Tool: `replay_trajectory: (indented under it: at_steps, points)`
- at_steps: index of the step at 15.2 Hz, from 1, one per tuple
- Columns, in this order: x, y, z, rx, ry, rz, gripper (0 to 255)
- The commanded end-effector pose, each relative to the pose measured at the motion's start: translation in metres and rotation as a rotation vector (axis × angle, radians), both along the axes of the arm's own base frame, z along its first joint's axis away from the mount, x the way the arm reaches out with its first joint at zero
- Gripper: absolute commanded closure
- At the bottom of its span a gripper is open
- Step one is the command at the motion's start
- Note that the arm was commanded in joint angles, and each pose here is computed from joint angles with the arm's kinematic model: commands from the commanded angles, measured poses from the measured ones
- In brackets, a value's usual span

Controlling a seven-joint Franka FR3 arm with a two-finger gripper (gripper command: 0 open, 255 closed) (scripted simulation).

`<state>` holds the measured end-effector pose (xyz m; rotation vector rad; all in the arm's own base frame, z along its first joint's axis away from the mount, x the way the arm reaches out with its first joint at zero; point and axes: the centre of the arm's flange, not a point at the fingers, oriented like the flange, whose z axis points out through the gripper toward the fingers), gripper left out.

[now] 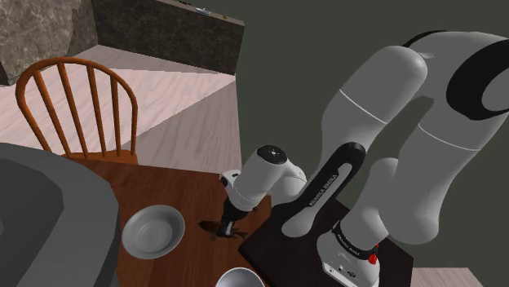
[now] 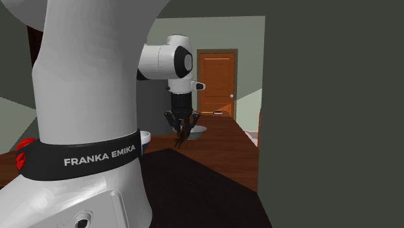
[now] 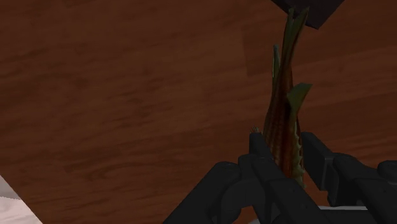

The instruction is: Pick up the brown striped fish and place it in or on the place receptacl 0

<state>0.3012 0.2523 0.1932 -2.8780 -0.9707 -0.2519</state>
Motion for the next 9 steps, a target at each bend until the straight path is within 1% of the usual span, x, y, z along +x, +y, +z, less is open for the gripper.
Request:
replay_trajectory:
  at_steps: [1,9]
  points:
    - [0.000,0.000,0.011,-0.001,0.000,0.000,255]
    - [0.000,0.000,0.053,-0.001,0.000,0.000,255]
